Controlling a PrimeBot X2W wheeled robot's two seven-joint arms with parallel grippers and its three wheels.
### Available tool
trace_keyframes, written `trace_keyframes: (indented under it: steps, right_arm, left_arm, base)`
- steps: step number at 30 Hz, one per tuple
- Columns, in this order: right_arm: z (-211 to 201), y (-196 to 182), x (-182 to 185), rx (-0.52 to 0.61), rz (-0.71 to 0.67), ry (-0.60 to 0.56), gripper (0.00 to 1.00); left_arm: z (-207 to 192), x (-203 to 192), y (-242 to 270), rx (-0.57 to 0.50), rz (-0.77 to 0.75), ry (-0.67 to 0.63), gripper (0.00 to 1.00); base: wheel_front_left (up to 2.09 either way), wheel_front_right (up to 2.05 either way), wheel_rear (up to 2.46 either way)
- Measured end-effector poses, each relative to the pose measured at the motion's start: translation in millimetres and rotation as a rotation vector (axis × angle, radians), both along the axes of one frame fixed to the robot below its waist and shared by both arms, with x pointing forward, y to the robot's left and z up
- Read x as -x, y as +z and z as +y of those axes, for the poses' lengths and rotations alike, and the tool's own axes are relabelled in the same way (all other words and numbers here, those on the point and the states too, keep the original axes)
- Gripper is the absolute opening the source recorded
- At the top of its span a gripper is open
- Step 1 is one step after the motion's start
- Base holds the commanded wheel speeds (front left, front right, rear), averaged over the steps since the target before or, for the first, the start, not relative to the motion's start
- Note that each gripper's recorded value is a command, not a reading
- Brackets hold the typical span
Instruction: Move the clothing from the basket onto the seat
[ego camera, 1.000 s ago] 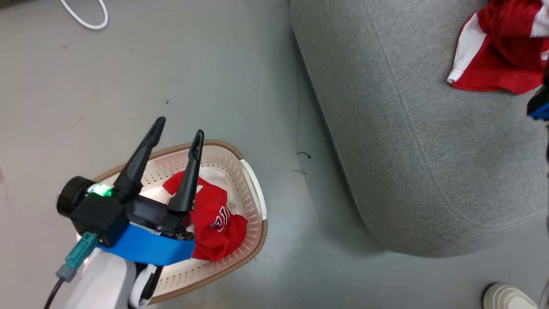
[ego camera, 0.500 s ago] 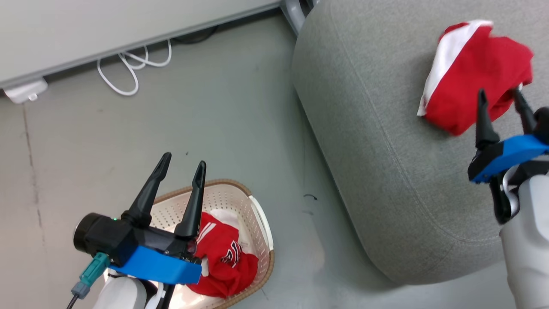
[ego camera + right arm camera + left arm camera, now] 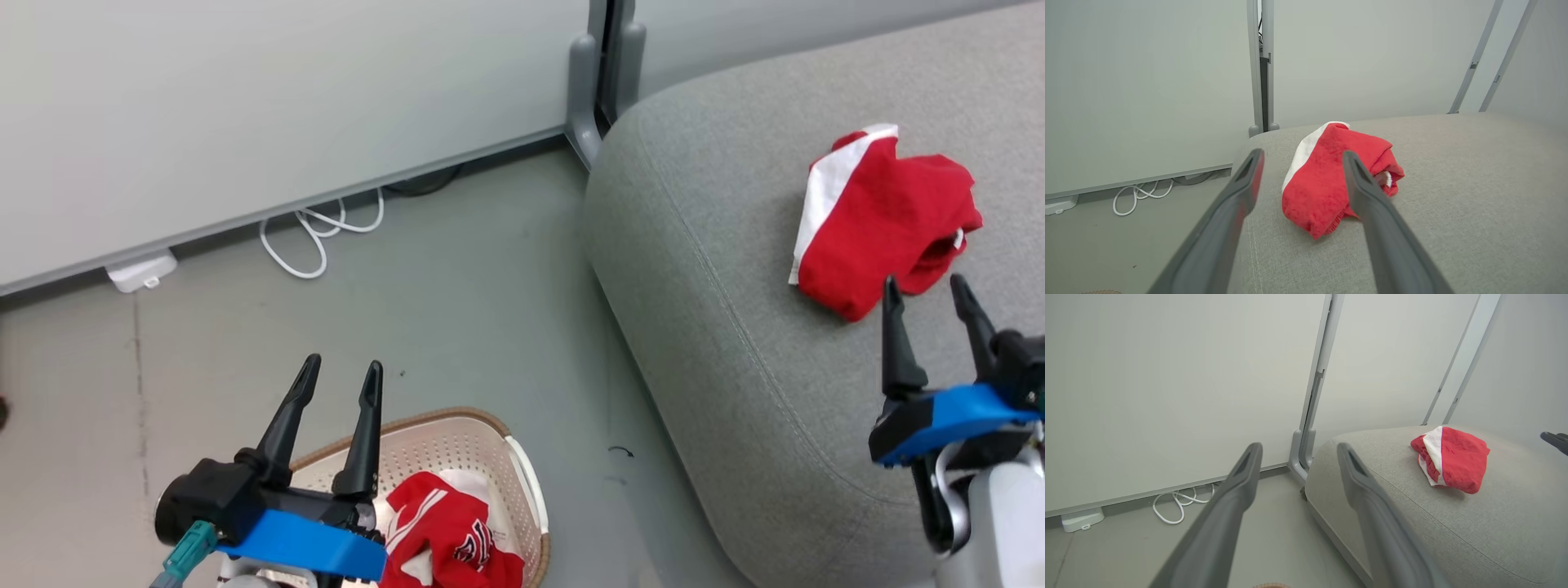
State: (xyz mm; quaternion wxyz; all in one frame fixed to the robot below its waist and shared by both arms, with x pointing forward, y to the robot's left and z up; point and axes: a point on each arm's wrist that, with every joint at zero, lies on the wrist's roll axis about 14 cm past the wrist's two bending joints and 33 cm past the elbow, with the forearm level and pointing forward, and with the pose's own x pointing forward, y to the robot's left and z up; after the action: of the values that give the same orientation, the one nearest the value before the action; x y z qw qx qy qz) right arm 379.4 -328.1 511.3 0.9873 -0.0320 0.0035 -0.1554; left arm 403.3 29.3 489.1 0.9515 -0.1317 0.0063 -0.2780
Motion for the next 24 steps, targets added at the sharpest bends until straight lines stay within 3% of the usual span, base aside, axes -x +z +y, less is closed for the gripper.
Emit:
trace_keyframes:
  steps: [24]
  right_arm:
    - [148,9,6,-0.047,-0.036,0.383,1.00]
  left_arm:
    - [126,36,-8,-0.047,0.042,0.393,1.00]
  base:
    - [0.00,0.00,0.00]
